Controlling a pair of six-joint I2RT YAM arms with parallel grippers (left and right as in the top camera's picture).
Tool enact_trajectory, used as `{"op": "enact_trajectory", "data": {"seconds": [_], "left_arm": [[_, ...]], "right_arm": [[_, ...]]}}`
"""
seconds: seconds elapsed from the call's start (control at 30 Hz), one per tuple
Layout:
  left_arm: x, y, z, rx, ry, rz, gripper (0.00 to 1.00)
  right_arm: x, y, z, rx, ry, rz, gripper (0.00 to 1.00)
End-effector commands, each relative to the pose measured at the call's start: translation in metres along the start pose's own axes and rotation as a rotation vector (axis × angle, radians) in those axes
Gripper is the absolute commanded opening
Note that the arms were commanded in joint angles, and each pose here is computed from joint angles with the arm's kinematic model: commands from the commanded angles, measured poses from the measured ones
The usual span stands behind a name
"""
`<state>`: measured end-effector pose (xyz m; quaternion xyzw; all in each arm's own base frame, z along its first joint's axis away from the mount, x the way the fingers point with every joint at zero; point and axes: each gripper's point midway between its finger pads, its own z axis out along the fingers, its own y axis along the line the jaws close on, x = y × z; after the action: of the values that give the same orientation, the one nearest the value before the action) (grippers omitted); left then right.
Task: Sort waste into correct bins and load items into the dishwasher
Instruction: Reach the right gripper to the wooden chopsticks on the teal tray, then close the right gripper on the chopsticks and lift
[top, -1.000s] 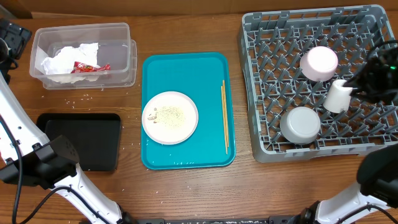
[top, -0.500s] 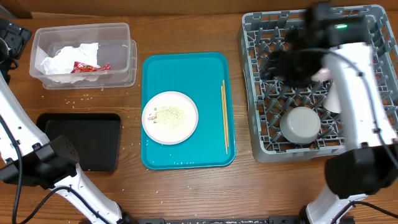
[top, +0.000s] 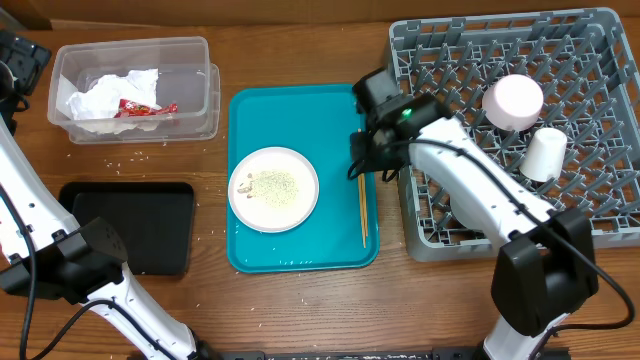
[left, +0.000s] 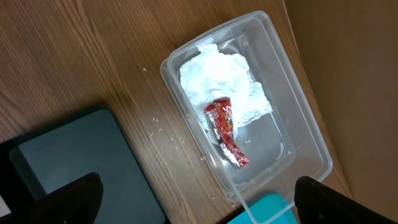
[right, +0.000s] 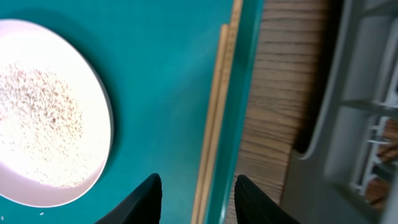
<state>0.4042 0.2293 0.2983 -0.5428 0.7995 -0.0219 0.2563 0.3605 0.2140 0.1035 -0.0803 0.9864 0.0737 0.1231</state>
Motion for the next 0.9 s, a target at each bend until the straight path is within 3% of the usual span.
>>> {"op": "enact_trajectory", "data": {"seconds": [0.0, 0.4, 0.87], "left_arm": [[0.001, -0.002, 0.003, -0.008, -0.001, 0.026, 1.0], [0.001, -0.002, 0.003, -0.008, -0.001, 0.026, 1.0], [0.001, -0.002, 0.003, -0.008, -0.001, 0.026, 1.0]], "right_arm": [[0.005, 0.007, 0.007, 0.028, -0.02, -0.007, 0.4], [0.03, 0.002, 0.077, 0.124, 0.11, 0.012, 0.4], [0.036, 0.006, 0.088, 0.099, 0.14, 0.032, 0.4]]}}
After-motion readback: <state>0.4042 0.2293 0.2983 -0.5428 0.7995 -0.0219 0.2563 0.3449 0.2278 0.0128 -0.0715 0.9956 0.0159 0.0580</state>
